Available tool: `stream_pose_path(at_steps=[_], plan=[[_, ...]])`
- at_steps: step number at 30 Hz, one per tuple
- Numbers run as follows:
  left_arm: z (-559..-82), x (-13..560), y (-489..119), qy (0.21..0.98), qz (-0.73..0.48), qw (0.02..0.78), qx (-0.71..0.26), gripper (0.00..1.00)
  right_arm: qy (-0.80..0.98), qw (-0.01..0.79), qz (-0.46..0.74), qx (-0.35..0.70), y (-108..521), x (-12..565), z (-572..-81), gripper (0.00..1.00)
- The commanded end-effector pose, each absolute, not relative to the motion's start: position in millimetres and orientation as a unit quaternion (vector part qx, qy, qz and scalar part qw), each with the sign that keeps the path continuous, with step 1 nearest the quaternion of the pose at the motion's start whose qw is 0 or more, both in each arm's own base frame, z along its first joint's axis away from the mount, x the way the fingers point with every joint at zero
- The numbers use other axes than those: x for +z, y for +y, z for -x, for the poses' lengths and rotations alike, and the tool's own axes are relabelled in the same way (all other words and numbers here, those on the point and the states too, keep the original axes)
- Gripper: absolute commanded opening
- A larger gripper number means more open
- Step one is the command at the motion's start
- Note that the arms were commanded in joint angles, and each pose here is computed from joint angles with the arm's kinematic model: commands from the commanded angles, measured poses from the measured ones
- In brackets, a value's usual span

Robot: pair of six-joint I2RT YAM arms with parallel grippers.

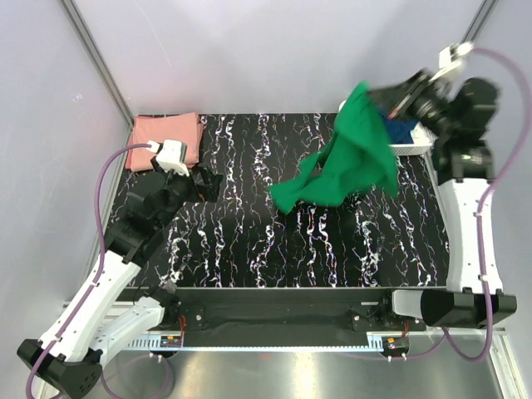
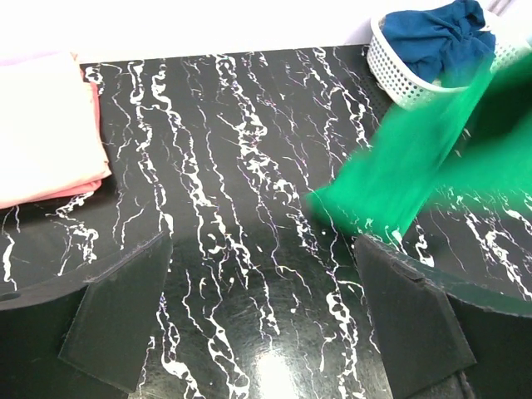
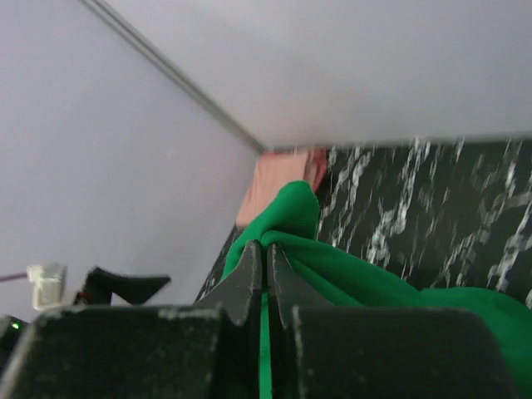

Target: Fold and stack the t-shirts

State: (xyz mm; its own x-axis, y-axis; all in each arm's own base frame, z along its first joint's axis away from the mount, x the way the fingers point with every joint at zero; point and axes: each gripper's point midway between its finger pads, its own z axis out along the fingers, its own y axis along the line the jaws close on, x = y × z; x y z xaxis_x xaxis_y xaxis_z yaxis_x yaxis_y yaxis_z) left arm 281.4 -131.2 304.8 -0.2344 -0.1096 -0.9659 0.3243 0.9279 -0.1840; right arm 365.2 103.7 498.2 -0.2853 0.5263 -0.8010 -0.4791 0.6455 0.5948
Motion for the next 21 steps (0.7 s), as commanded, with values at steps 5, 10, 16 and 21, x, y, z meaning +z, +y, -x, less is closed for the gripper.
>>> stream_pose_path(at_steps=[5,10,16,21], plan=[[-284.4,325.9,-123.5,0.745,-0.054,0.643,-0.169,0.99,0.816,0.321,0.004,0.481,216.4,272.9,-310.2,0.02],[-286.8,323.4,-118.9,0.750,-0.046,0.641,-0.156,0.99,0.855,0.241,0.028,0.459,244.6,196.7,-259.4,0.10],[-290.8,312.1,-126.6,0.766,-0.048,0.620,-0.165,0.99,0.922,0.206,-0.078,0.318,191.7,123.8,-219.8,0.48],[-299.4,284.0,-156.6,0.810,-0.039,0.542,-0.220,0.99,0.925,0.301,-0.130,0.192,139.5,140.2,-241.3,0.62]])
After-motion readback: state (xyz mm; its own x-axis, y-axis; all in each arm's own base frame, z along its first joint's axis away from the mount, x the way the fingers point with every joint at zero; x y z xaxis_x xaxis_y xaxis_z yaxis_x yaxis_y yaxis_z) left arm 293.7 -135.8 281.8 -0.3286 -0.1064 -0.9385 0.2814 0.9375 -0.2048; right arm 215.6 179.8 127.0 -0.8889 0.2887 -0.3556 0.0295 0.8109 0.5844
